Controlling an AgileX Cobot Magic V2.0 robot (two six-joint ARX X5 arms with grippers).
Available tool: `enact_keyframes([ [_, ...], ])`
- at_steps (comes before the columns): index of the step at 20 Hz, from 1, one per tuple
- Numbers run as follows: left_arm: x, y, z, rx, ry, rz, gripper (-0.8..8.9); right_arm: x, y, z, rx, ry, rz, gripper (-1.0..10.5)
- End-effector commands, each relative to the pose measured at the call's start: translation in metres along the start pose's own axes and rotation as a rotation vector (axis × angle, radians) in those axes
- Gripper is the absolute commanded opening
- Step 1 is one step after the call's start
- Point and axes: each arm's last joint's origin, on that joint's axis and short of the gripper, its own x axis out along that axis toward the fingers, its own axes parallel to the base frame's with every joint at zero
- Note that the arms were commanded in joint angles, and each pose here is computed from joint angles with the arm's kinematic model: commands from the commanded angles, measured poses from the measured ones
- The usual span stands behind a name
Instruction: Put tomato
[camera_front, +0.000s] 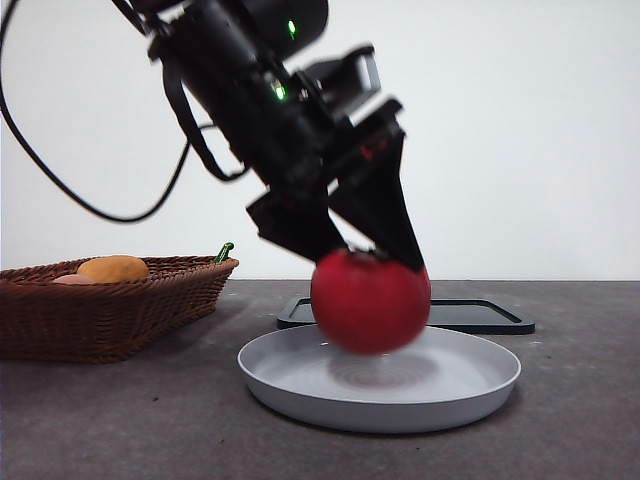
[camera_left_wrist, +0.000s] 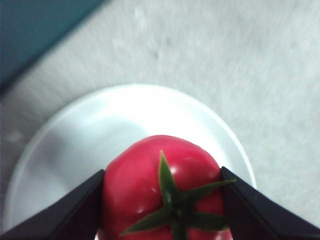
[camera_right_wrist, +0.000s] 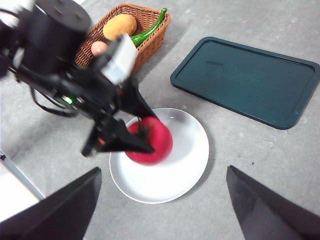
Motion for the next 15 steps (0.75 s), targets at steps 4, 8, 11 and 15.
enact_keyframes([
  [4, 0.0206, -0.0014, -0.0043, 0.006, 0.037, -0.014, 2.41, -0.0025, 0.0018, 0.0047, -0.013, -0.017, 0.005, 4.0],
  [8, 0.0211, -0.0012, -0.0046, 0.004, 0.039, -0.014, 4.01, -0.0025, 0.0018, 0.0047, -0.012, -0.017, 0.005, 4.0],
  [11, 0.0210, -0.0013, -0.0052, -0.008, 0.045, -0.014, 4.70, -0.0025, 0.0018, 0.0047, -0.012, -0.017, 0.005, 4.0],
  [15, 0.0188, 0.0000, -0.0041, -0.047, 0.041, -0.011, 4.69, -0.0025, 0.0018, 0.0047, -0.011, -0.017, 0.005, 4.0],
])
